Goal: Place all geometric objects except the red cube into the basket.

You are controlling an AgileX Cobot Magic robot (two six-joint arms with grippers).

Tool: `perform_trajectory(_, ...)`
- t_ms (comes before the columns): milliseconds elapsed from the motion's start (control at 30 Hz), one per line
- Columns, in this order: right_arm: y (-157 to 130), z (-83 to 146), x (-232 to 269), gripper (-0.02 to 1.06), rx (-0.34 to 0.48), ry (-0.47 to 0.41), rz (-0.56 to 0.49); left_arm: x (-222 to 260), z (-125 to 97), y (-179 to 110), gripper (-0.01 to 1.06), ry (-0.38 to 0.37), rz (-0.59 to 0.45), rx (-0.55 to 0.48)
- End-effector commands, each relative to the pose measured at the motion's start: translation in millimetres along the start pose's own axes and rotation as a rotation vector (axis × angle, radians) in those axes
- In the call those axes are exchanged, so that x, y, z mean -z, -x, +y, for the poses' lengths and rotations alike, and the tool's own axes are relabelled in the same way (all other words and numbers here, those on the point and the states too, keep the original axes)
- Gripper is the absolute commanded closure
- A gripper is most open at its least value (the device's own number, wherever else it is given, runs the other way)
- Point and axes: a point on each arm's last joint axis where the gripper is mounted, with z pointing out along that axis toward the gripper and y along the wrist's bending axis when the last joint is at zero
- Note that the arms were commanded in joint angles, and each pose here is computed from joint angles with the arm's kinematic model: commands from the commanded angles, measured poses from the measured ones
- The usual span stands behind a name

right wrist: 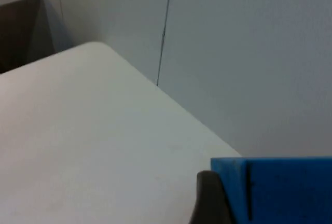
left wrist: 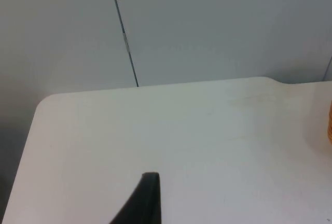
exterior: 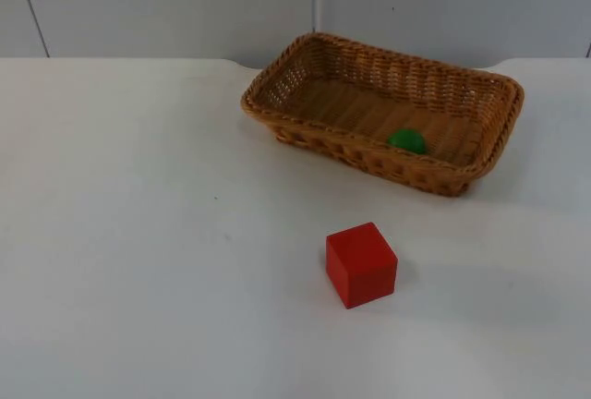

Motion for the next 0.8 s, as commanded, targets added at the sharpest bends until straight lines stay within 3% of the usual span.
perform_trajectory(0,-31,-6,-4,1.02,-0.009,-0.013,0.070,1,1,-1,0.00,0.008,-0.007,0.000)
perform_trajectory(67,-39,-11,-1,1.02,-0.028,-0.023,0.073,1,1,-1,0.00,0.008,-0.007,0.000)
perform_trajectory(133,-62,-24,5,1.02,-0.107,-0.056,0.092,1,1,-1,0.00,0.008,-0.007,0.000)
perform_trajectory(333,-117,-92,-5,1.04,-0.218,-0.187,0.197,0,1,-1,0.00,0.008,-0.006,0.000)
perform_trajectory(433,-134,-106,-17,1.04,-0.245,-0.206,0.251,0,1,0,0.00,0.008,-0.009,0.000)
perform_trajectory(600,-160,-105,-58,1.04,-0.173,-0.184,0.350,-5,1,-1,0.00,0.006,0.004,0.003)
perform_trajectory(767,-174,-104,-93,1.04,-0.184,-0.168,0.369,-14,1,-3,0.00,0.003,0.031,0.007)
